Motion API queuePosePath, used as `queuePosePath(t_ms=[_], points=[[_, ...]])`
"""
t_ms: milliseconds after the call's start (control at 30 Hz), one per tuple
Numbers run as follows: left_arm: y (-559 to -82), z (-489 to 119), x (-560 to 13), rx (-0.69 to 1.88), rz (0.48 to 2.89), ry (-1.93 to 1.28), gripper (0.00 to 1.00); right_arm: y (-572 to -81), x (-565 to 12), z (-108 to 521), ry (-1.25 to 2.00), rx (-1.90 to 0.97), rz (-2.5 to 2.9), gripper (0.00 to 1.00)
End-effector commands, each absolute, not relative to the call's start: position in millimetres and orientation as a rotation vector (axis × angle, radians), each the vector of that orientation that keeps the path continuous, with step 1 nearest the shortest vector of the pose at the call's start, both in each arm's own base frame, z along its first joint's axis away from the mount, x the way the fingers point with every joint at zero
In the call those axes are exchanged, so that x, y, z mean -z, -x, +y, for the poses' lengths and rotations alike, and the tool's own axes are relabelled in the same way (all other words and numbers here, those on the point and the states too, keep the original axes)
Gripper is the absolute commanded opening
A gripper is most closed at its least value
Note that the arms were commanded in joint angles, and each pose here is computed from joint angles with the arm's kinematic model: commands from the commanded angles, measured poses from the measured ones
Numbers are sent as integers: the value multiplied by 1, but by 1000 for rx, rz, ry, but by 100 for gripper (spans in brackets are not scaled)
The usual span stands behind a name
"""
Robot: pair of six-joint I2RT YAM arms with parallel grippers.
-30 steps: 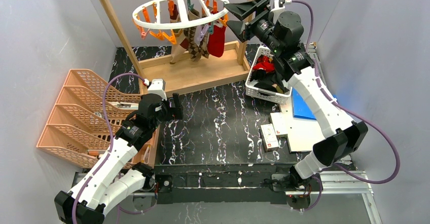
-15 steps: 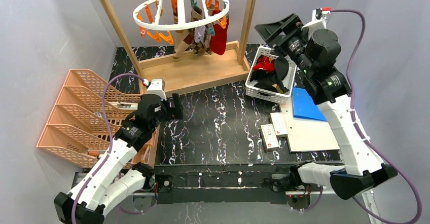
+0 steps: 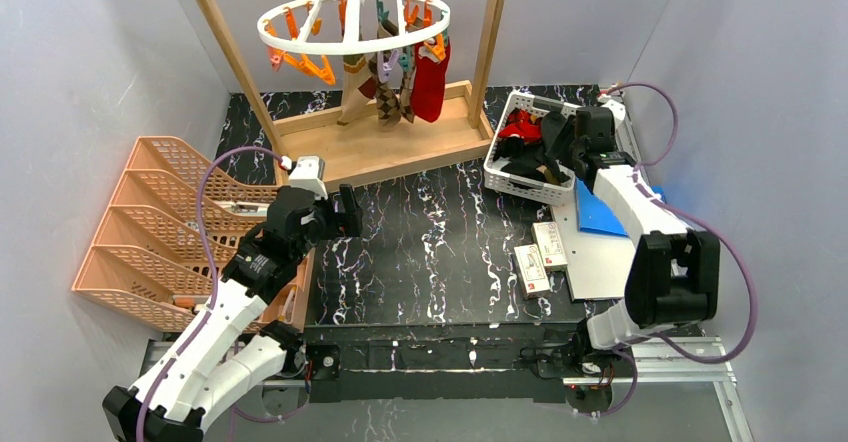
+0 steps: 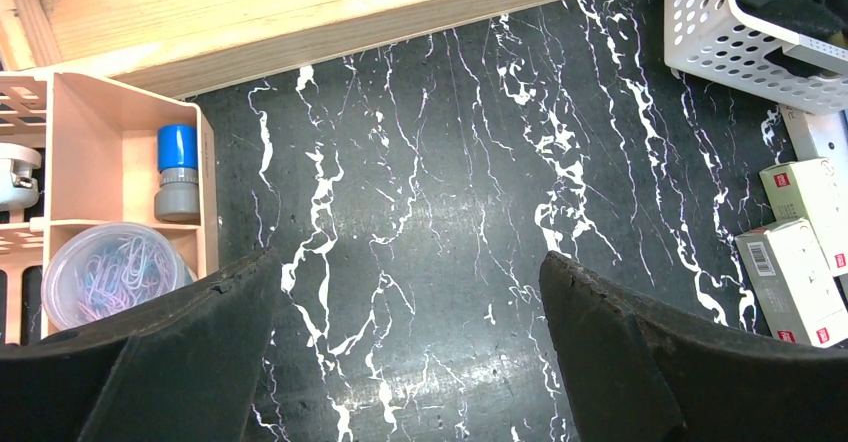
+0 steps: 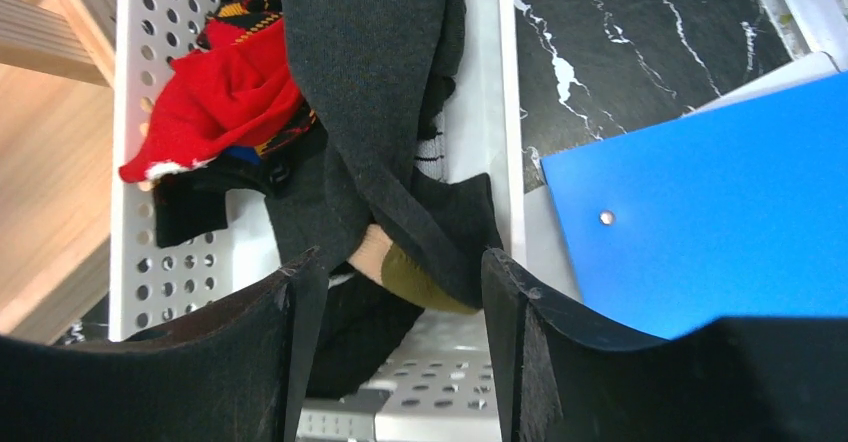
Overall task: Clip the socks to the hanger
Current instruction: Pick up the sock from the bin.
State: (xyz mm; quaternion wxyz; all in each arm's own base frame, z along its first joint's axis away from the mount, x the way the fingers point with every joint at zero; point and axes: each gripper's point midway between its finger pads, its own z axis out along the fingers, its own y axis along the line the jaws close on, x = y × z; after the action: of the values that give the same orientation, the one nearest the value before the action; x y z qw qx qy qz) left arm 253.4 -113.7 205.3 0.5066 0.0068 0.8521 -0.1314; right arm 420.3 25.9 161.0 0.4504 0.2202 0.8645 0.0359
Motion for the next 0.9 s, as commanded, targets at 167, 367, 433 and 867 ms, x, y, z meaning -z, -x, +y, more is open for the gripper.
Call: queuePosePath(t_ms=[167, 367, 433, 867], points=[[-250, -119, -202, 334, 2061, -54, 99, -476, -164, 33, -424, -82, 2069, 64], [-252, -121, -199, 334, 2069, -62, 98, -484, -140, 36, -417, -78, 2130, 58], [-253, -122, -199, 335, 2069, -65, 98, -483, -132, 37, -418, -73, 2155, 55], [-258, -126, -198, 341, 2068, -75, 99, -481, -174, 32, -424, -72, 2071, 5]])
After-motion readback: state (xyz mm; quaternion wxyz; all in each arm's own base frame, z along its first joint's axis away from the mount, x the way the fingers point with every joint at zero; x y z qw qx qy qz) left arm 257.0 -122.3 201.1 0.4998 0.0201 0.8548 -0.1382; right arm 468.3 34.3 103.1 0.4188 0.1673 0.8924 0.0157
